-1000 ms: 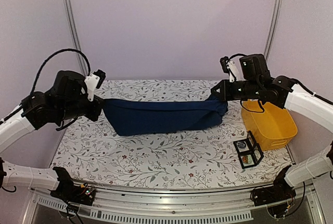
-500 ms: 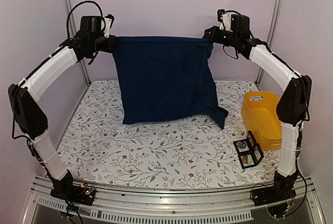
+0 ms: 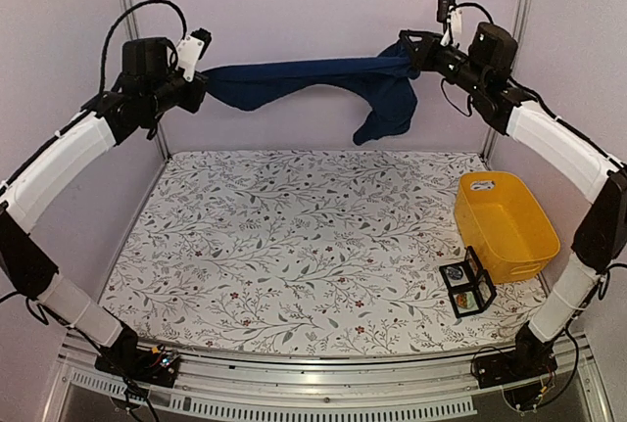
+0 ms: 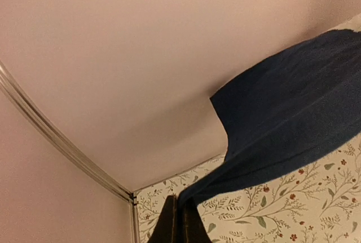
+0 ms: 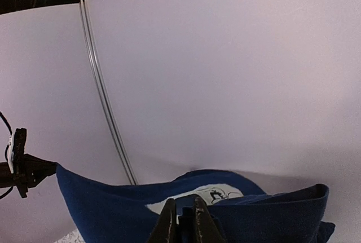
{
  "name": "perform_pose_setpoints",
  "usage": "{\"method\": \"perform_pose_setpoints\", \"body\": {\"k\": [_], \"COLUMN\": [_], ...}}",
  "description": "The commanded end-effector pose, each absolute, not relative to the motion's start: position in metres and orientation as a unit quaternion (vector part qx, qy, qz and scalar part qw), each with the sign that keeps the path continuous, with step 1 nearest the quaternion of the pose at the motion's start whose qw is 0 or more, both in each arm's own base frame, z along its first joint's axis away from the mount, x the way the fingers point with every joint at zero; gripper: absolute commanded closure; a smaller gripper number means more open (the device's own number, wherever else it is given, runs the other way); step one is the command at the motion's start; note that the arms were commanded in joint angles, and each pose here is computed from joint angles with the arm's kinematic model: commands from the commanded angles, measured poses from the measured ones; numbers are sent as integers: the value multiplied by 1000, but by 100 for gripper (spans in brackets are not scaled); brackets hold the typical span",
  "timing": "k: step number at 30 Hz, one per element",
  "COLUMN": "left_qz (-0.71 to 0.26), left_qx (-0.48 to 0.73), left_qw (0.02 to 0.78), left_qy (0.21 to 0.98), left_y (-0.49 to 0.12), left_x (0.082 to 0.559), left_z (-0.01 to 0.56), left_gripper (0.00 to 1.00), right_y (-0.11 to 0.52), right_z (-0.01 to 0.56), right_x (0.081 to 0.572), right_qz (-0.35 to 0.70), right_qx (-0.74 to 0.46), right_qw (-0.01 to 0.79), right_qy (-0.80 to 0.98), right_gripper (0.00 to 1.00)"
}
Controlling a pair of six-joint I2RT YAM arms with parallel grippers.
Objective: Pin the brooch onto the clothing
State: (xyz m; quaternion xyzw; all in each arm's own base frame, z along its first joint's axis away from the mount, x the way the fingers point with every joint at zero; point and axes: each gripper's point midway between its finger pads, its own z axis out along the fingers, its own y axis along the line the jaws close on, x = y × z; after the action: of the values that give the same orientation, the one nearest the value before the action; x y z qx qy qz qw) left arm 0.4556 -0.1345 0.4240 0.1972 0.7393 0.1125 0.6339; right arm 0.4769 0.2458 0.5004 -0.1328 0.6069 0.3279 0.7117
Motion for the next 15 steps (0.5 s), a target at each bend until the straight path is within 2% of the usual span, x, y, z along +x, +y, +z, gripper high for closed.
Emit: {"method": "perform_pose_setpoints", "body": {"k": [1,5,6,9,12,15], "left_qz": [83,52,46,40,65,68], "left_qx": [191,187,191,195,222,221], "left_qw": [549,453,429,347,272,243], "left_qy": [810,870,882,916,934,942], "left_y": [-138,-144,-145,-144,-139,-139], "left_x": [417,371,361,329,302,296], "left_z": [320,219,198,141,101,92], "left_gripper": [100,100,100,100,100,100], "right_y": [282,269,258,220,195,191], "right_z": [362,223,191,131,129,142], "right_x": [431,374,362,328,320,324], "right_qz": [347,345,340,312,260,212], "right_qx": [-152,-63,-26,60,73,35], "right_qw": [604,479,448,397,405,404], "right_qy": [701,805,826,861,874,889], "right_gripper": [83,57,54,52,53,52]}}
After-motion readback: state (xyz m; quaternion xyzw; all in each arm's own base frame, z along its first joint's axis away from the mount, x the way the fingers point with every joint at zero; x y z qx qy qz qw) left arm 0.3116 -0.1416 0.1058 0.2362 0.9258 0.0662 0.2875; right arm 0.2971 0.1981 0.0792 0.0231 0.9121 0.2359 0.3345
